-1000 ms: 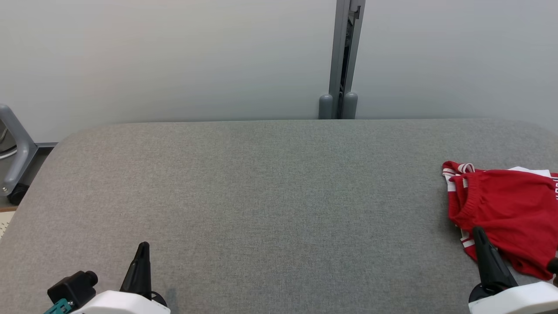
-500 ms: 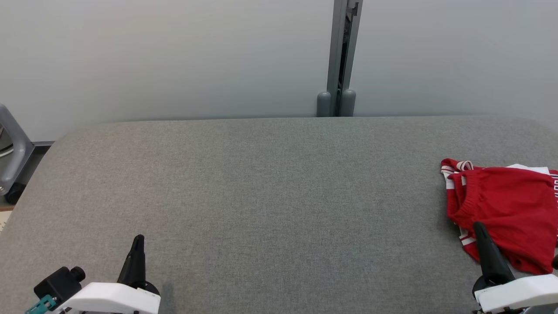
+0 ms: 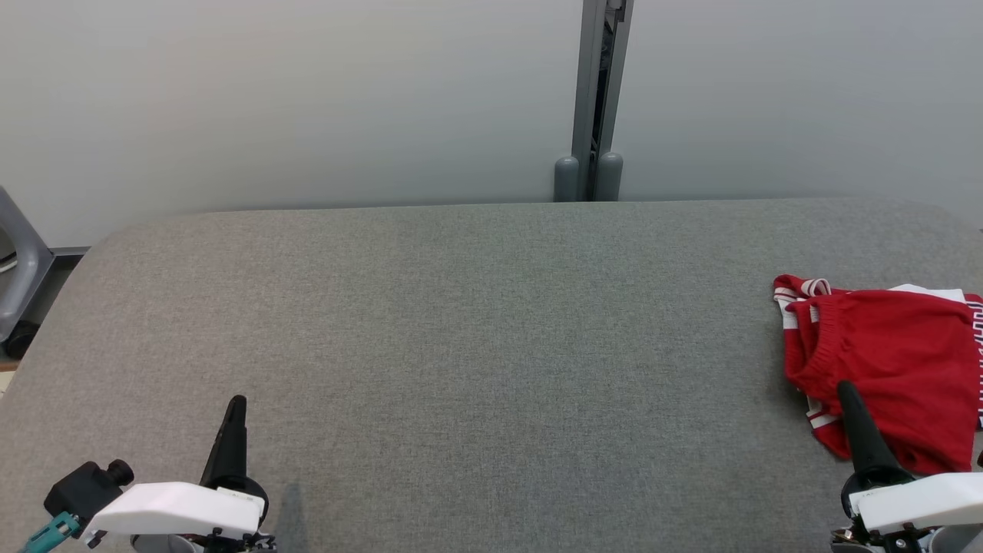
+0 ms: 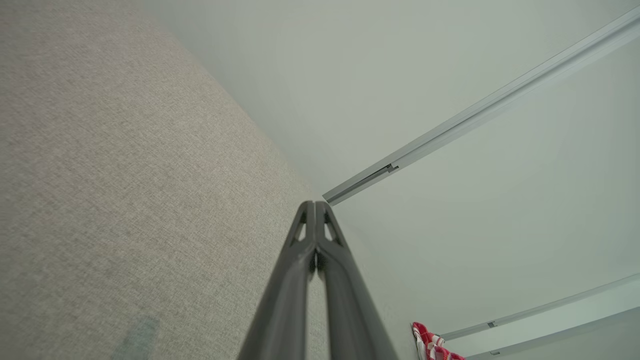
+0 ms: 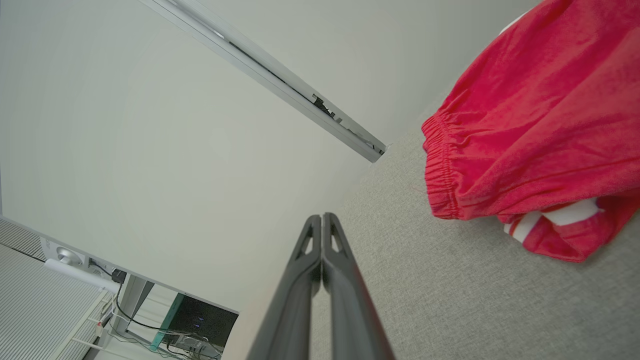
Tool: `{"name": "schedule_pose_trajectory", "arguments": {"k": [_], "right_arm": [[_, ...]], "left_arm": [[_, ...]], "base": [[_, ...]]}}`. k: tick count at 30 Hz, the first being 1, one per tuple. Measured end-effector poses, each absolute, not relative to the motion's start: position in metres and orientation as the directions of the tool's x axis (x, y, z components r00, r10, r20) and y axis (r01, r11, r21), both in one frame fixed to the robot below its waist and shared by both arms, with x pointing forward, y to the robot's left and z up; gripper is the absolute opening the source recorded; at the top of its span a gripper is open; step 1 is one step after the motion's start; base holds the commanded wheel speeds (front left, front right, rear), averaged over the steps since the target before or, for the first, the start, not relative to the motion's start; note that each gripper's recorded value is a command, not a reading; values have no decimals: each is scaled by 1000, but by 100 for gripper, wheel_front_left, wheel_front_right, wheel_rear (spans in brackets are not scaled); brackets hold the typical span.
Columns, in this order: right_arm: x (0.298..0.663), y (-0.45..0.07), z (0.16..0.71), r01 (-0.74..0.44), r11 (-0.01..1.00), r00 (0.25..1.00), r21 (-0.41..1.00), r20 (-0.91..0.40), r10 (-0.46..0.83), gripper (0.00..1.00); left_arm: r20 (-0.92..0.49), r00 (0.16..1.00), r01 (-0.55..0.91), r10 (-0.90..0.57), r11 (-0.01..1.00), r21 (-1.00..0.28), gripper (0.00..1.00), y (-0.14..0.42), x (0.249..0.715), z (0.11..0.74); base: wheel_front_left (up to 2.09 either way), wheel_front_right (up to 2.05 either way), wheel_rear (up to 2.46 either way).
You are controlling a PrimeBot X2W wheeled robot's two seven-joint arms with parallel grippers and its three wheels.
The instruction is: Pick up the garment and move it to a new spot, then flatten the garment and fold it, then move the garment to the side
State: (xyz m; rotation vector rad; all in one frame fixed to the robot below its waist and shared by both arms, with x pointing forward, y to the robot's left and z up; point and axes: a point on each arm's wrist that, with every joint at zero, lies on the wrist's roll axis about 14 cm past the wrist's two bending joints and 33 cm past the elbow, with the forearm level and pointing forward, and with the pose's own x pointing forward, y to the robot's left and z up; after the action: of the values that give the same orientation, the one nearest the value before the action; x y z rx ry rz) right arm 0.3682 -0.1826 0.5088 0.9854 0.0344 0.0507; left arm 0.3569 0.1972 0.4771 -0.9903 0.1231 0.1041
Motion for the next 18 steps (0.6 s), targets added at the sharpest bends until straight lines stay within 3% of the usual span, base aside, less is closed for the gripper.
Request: {"name": "schedule_pose_trajectory", "arguments": {"k": [18], "right_arm": [[374,-187,507,-6,394,999,919,-11,42,0]], "left_arm": [[-125,992,-121,16,384,-915,0,198,366,484]], "base": [[0,0,0]]}}
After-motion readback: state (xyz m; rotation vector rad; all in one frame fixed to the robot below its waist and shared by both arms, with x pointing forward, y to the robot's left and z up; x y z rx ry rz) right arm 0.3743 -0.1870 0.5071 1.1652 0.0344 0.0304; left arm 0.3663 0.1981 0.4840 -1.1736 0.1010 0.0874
